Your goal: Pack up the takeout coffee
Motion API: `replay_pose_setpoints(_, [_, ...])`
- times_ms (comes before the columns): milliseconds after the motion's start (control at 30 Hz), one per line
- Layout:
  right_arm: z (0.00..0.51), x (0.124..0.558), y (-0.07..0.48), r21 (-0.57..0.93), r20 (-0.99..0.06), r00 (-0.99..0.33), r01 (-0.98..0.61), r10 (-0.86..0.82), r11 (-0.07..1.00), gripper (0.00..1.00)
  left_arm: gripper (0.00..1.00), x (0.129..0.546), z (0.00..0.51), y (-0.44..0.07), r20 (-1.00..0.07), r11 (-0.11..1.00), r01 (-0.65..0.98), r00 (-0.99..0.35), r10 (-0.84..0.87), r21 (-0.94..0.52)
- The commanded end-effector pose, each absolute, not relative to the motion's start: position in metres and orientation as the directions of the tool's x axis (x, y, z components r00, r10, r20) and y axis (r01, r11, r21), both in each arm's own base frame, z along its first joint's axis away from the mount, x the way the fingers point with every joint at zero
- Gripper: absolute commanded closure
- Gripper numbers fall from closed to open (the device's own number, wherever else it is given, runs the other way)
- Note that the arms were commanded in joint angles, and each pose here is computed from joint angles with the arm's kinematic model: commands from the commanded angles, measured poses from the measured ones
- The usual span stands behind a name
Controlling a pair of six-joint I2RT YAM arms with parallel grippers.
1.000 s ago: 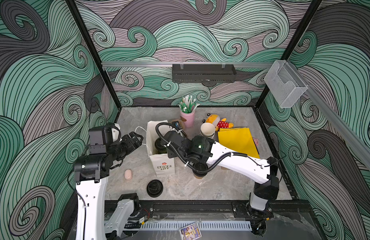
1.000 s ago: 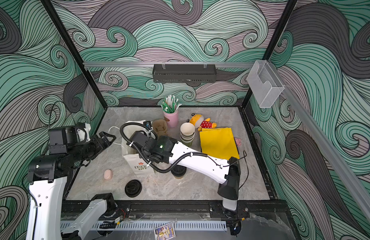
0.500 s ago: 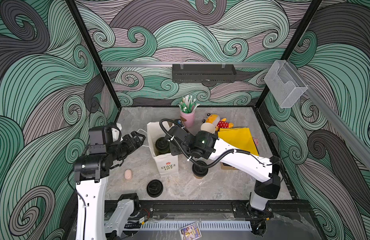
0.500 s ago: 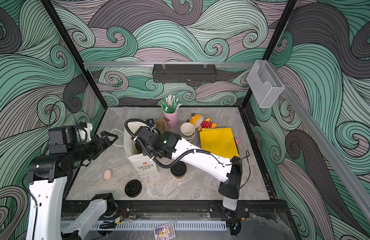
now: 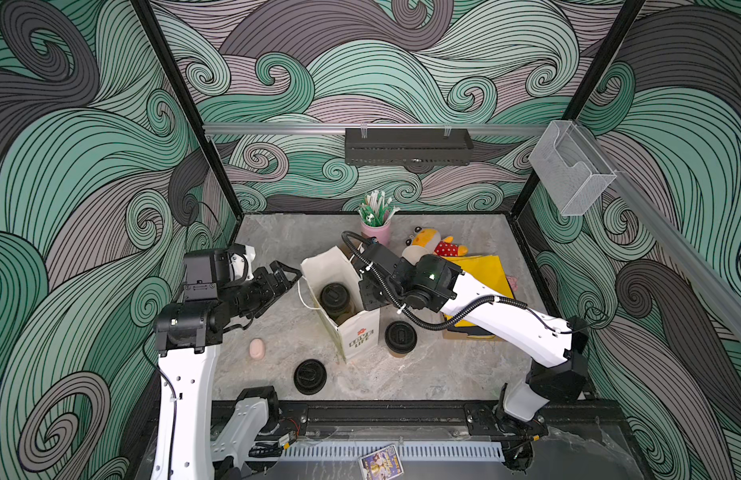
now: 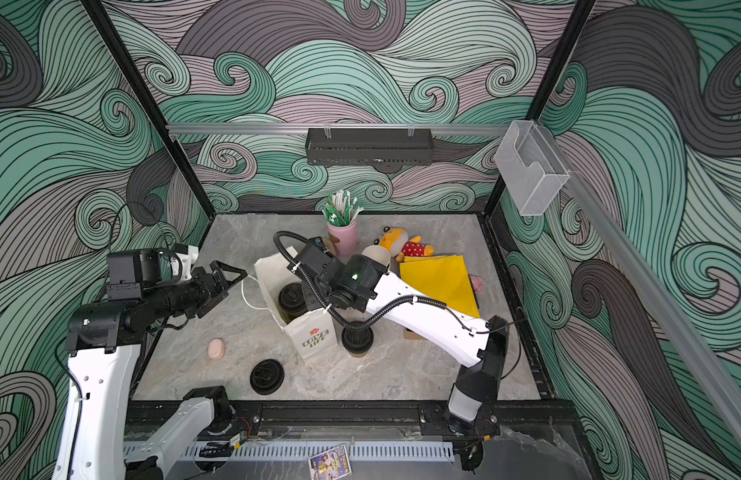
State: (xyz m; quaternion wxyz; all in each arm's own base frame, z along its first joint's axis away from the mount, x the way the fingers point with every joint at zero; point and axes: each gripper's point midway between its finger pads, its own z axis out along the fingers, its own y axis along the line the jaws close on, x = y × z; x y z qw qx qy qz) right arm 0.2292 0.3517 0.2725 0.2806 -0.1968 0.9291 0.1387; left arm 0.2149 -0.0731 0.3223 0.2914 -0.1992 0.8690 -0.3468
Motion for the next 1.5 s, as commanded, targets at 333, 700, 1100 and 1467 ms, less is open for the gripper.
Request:
replay_pose_setpoints(333, [0.303, 0.212, 0.339, 0.209, -0.58, -0.748, -0.518, -0.321, 0.829, 0.47, 0.12, 0.207, 0.33, -0.086, -0.349, 0.65, -0.094, -0.78, -0.519, -0.755])
replay_pose_setpoints(700, [0.286, 0.156, 0.235, 0.202, -0.462, -0.854, -0.363, -0.239, 0.909, 0.38, 0.12, 0.196, 0.328, -0.078, -0.354, 0.68, -0.141, -0.768, -0.534, -0.72])
replay_pose_setpoints(1100, [0.179, 0.147, 0.246, 0.155, -0.239, -0.969, -0.094, -0.055, 0.983, 0.28, 0.12, 0.206, 0.343, -0.077, -0.391, 0.684, -0.11, -0.751, -0.533, -0.721])
replay_pose_setpoints(1467, [0.138, 0.16, 0.257, 0.096, -0.21, -0.975, -0.09, -0.068, 0.991, 0.13, 0.12, 0.207, 0.342, -0.077, -0.386, 0.679, -0.114, -0.75, -0.538, -0.725])
